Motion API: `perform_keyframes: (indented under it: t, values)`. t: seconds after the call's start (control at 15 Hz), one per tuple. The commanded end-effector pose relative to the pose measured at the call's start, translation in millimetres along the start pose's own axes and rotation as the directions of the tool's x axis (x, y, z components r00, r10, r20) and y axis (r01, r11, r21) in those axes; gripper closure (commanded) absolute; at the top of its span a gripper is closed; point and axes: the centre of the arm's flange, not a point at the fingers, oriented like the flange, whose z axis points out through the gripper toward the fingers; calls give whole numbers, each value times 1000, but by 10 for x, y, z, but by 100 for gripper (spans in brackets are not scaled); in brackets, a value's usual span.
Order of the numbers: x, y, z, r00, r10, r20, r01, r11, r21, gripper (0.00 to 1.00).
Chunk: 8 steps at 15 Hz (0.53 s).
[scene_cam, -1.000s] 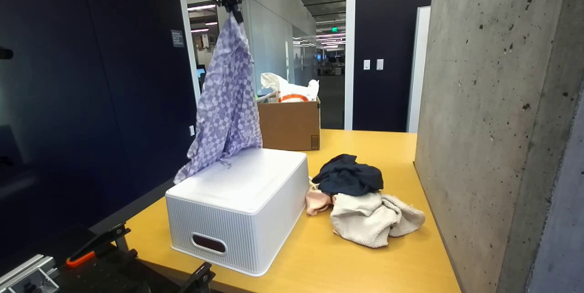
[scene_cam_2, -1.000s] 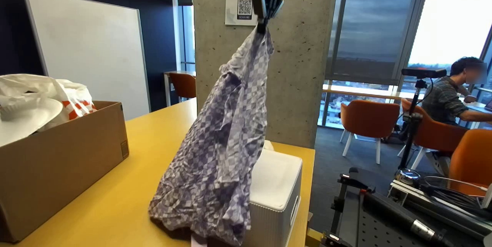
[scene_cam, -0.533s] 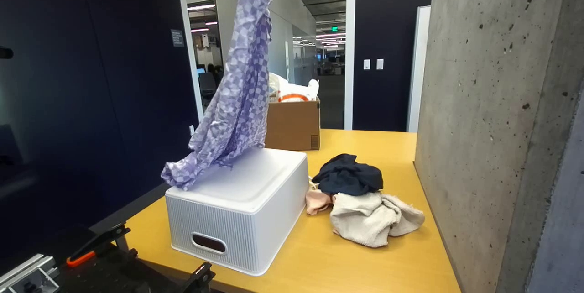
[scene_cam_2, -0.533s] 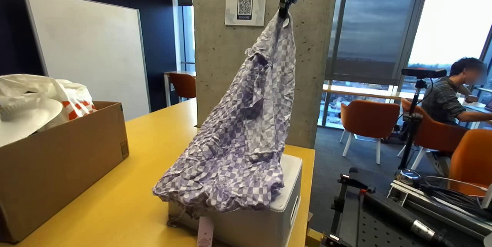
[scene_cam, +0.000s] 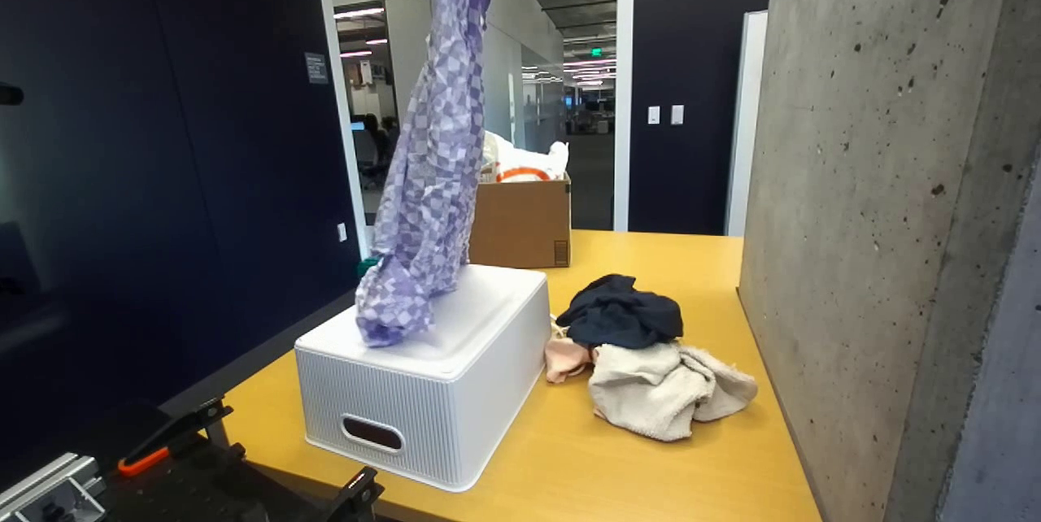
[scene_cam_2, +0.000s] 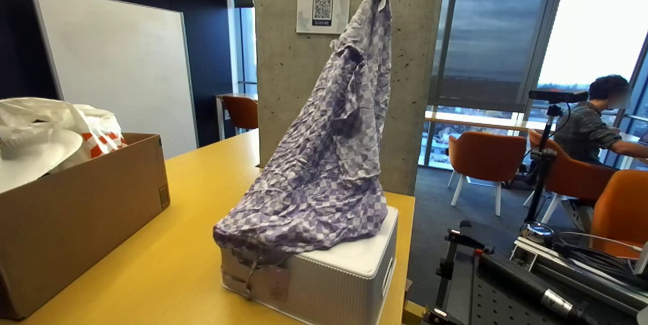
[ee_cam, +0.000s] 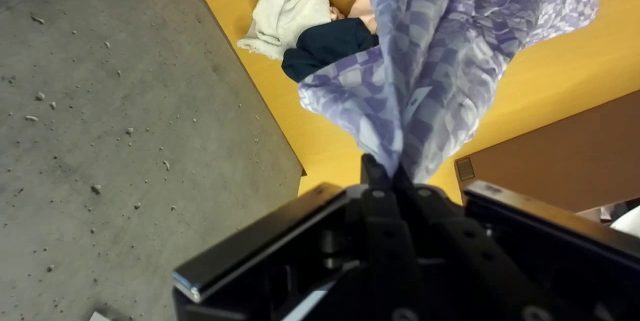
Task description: Remove the checked cloth from the white basket, put it on the table and put the blue shirt on the white basket
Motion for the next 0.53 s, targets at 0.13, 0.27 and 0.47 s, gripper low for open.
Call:
perform_keyframes:
  t: [0.13, 0.27, 0.47]
  values:
    - [7, 126, 9, 1000, 27, 13, -27, 1000, -14, 99]
    - [32, 65, 340, 999, 18, 51, -17, 1000, -6, 99]
    - [77, -173, 759, 995, -14, 100, 13, 1000, 10, 99]
